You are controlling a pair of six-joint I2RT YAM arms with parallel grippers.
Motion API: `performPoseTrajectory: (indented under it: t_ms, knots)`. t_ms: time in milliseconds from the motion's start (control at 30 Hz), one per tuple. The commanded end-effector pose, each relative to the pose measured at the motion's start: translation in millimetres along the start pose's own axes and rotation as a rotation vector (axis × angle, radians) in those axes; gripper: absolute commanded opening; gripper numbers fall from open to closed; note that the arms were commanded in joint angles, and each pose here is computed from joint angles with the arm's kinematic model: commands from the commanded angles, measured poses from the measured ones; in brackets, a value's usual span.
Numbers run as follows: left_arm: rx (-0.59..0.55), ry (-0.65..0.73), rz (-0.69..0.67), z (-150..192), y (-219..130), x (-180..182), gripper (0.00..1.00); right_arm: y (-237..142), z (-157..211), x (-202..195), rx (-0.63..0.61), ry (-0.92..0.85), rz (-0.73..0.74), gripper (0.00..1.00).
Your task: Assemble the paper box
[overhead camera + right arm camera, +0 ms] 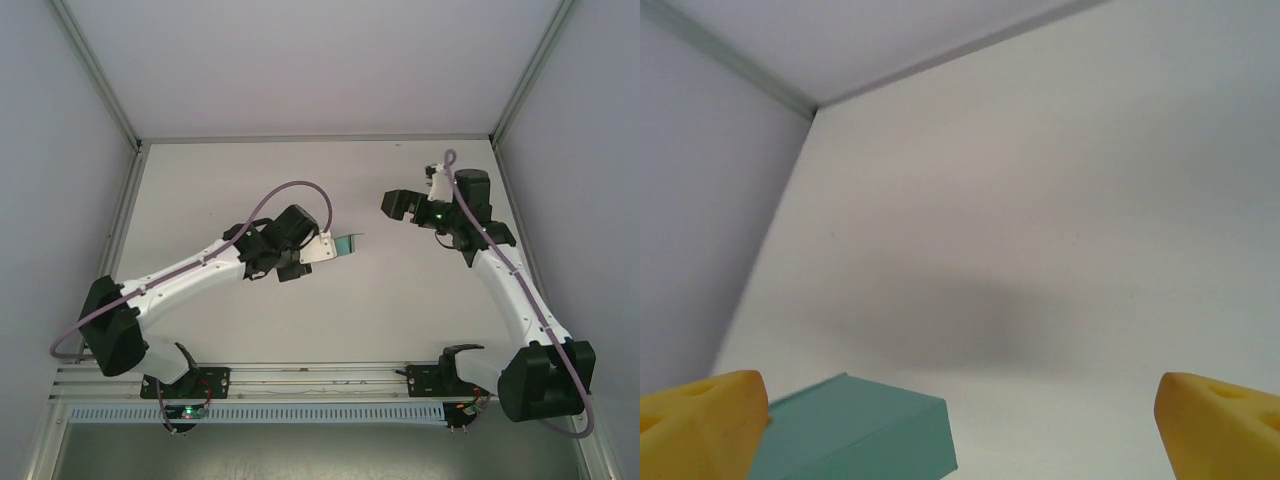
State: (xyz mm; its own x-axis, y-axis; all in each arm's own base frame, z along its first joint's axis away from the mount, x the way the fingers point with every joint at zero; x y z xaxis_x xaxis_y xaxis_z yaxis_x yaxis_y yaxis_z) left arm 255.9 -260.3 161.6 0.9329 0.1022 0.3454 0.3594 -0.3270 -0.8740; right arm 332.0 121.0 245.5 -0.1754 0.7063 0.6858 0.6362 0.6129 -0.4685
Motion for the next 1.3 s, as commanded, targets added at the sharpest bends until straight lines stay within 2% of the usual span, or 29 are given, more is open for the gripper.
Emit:
performPoseTrajectory:
  t_ms: [0,33,133,267,300,367,400,500,800,933,1100,1200,1267]
  knots:
    - [0.168,-0.066,0.207,31.6,9.8,-32.5,0.38,9.0,4.6,10.9,0.043,-0.337,-0.016,0.99]
    - [0.185,-0.079,0.224,33.0,13.3,-32.4,0.39,13.1,7.5,13.2,0.057,-0.353,-0.024,1.0]
    - [0.211,-0.133,0.28,34.8,23.4,-29.9,0.39,24.6,25.1,20.7,0.144,-0.419,-0.08,0.9]
    - [0.178,-0.207,0.344,32.7,31.4,-22.0,0.45,36.3,52.1,29.1,0.258,-0.487,-0.14,0.78]
    - [0.171,-0.221,0.356,32.7,32.7,-19.8,0.52,39.0,59.7,29.1,0.289,-0.505,-0.147,0.78]
    - [0.161,-0.24,0.365,33.7,36.5,-14.8,0.55,45.8,70.2,25.3,0.344,-0.525,-0.131,0.77]
    - [0.159,-0.244,0.368,34.3,38.1,-13.1,0.61,49.5,72.0,23.4,0.36,-0.521,-0.122,0.77]
    - [0.158,-0.247,0.382,36.5,43.0,-11.6,0.68,60.5,75.0,20.9,0.398,-0.514,-0.124,0.76]
    - [0.12,-0.243,0.392,34.2,46.6,-13.5,0.65,96.6,80.8,34.3,0.459,-0.663,-0.166,0.73]
    - [0.103,-0.236,0.389,32.7,46.4,-12.9,0.6,108.4,81.1,32.5,0.494,-0.67,-0.179,0.66]
    - [0.1,-0.236,0.385,33.3,46.8,-12.0,0.56,111.1,102.5,22.3,0.613,-0.676,-0.174,0.54]
    - [0.094,-0.24,0.38,33.1,48.0,-10.6,0.54,108.9,111.5,15.3,0.661,-0.675,-0.15,0.53]
    - [0.092,-0.24,0.382,33.2,48.0,-10.3,0.54,107.2,110.8,16.9,0.646,-0.671,-0.152,0.53]
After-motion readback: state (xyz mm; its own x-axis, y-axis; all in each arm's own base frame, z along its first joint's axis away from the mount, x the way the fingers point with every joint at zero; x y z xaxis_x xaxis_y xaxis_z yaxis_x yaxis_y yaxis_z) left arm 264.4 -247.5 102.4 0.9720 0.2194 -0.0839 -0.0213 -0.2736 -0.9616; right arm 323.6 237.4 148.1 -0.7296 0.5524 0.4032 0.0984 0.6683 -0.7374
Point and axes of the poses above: each hand's point on the last joint's axis, 136 mm out from that joint toward the fingers, its own y axis out along the fingers, its own x axis along the line the jaws close on, z = x × y, the point moved 1 cm from there along -y, back along the fingers, and after that the axes turned 11 degrees about y, right-handed, at the moved point
